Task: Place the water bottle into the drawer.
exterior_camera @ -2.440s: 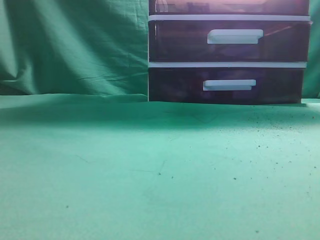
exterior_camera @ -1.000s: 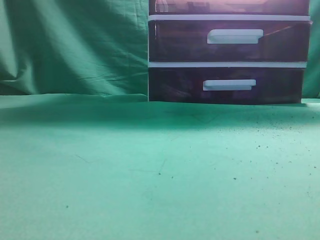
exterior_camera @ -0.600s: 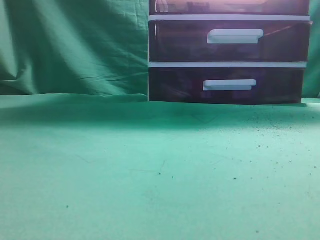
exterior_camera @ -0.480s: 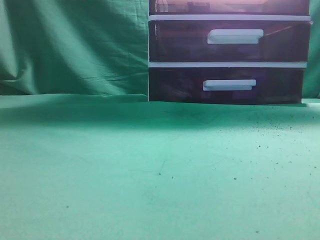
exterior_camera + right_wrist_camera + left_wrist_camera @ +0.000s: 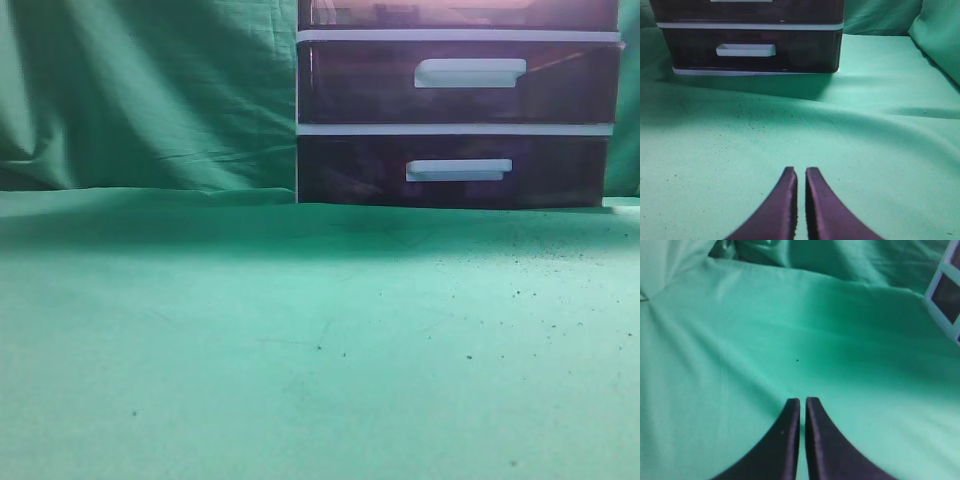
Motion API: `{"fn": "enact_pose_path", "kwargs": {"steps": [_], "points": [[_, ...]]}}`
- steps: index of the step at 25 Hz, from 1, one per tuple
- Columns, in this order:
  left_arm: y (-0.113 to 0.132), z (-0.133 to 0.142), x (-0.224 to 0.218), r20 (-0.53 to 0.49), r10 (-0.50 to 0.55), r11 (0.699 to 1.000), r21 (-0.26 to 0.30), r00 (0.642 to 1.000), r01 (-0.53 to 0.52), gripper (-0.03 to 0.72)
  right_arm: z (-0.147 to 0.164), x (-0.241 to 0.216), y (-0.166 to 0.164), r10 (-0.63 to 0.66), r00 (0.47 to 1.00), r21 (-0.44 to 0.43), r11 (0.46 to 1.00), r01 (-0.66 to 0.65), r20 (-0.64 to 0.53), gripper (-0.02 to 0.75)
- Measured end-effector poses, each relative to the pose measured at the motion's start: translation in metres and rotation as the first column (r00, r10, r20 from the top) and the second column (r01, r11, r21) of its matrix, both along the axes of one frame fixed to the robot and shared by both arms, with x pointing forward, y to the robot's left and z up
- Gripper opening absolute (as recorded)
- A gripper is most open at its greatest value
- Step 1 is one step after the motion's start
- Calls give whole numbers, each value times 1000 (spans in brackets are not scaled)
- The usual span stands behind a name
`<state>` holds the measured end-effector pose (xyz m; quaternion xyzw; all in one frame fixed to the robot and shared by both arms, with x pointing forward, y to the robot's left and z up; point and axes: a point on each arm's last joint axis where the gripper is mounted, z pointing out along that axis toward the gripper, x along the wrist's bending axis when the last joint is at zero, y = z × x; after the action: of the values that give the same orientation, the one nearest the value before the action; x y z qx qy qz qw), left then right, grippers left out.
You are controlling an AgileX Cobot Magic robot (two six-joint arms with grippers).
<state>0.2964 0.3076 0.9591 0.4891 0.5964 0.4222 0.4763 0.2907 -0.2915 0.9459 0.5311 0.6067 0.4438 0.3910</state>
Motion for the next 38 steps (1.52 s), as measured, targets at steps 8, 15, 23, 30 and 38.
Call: {"fn": "enact_pose_path", "kwargs": {"steps": [8, 15, 23, 30, 38], "points": [[3, -2, -1, -29, 25, 999, 48, 999, -24, 0, 0, 0, 0, 0, 1000, 0, 1000, 0, 0, 47], [2, -9, -2, -114, 0, 989, 145, 994, 17, 0, 0, 0, 0, 0, 1000, 0, 1000, 0, 0, 47], [-9, -10, -3, -129, -150, 948, 263, 980, 180, 0, 0, 0, 0, 0, 1000, 0, 1000, 0, 0, 47], [-9, -9, -4, -98, -153, 951, 257, 983, 173, 0, 0, 0, 0, 0, 1000, 0, 1000, 0, 0, 47], [-9, -9, -4, -98, -153, 951, 256, 983, 173, 0, 0, 0, 0, 0, 1000, 0, 1000, 0, 0, 47]]}}
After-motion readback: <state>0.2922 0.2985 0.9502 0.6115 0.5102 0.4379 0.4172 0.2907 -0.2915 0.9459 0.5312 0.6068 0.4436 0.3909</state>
